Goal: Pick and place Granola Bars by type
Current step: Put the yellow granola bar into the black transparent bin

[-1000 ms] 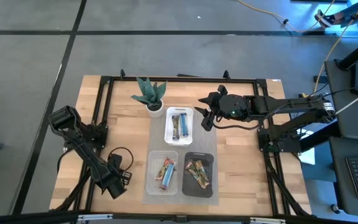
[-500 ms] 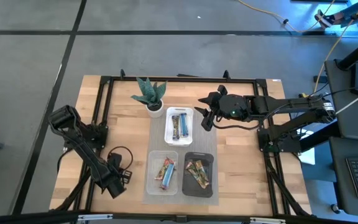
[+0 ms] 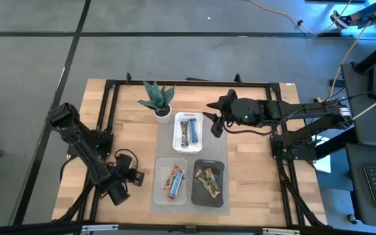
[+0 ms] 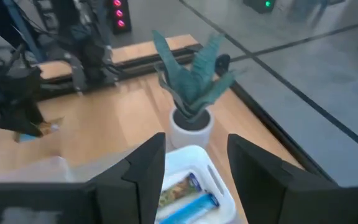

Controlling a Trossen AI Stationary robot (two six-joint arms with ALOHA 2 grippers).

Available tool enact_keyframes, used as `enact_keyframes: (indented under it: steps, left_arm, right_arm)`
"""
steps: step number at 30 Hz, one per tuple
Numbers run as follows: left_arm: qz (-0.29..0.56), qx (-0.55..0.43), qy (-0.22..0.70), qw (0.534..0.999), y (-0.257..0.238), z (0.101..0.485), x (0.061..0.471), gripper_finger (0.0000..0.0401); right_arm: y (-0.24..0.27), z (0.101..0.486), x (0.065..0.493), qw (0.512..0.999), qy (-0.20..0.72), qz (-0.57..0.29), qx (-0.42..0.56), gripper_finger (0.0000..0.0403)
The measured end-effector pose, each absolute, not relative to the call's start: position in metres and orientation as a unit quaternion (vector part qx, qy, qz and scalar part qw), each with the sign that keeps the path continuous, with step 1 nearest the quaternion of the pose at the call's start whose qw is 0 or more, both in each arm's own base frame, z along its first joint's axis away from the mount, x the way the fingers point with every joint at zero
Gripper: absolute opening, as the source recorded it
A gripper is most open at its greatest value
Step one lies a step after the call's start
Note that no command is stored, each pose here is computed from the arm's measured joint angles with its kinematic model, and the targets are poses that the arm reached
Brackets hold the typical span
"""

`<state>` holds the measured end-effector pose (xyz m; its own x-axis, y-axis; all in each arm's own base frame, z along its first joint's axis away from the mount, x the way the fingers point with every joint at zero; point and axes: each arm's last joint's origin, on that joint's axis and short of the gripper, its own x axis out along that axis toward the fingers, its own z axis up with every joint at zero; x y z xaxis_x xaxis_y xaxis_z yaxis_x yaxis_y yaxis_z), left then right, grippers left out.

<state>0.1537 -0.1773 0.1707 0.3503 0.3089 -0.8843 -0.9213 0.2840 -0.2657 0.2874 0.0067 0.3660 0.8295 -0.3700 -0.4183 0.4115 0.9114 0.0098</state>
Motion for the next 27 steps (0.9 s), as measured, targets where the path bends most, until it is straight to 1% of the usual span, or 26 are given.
enact_keyframes:
  steps: [5, 8, 10, 14, 18, 20, 22, 27]
  left_arm:
    - [0.357, -0.385, 0.214, 0.824, -0.167, 0.201, 0.157, 0.0109]
    - [0.319, -0.347, 0.147, 0.87, -0.163, 0.218, 0.159, 0.0109]
    - [0.307, -0.324, 0.125, 0.886, -0.159, 0.227, 0.162, 0.0109]
    - [0.3, -0.297, 0.118, 0.899, -0.149, 0.242, 0.175, 0.0109]
    - [0.281, -0.268, 0.113, 0.914, -0.138, 0.256, 0.199, 0.0109]
    - [0.25, -0.245, 0.12, 0.929, -0.135, 0.264, 0.212, 0.0109]
    - [0.201, -0.223, 0.119, 0.946, -0.131, 0.274, 0.226, 0.0109]
    - [0.09, -0.166, 0.084, 0.978, -0.12, 0.296, 0.247, 0.0109]
  right_arm:
    - [0.008, 0.369, 0.29, 0.964, 0.197, -0.175, 0.036, 0.0177]
    - [0.009, 0.371, 0.29, 0.966, 0.188, -0.175, 0.044, 0.0177]
    - [0.009, 0.372, 0.291, 0.966, 0.178, -0.177, 0.067, 0.0177]
    - [0.015, 0.373, 0.3, 0.968, 0.145, -0.169, 0.111, 0.0177]
    - [0.026, 0.367, 0.319, 0.982, 0.125, -0.097, 0.107, 0.0177]
    - [0.033, 0.362, 0.328, 0.987, 0.126, -0.05, 0.092, 0.0177]
    - [0.038, 0.357, 0.335, 0.989, 0.127, -0.017, 0.073, 0.0177]
    - [0.049, 0.358, 0.333, 0.991, 0.126, 0.008, 0.039, 0.0177]
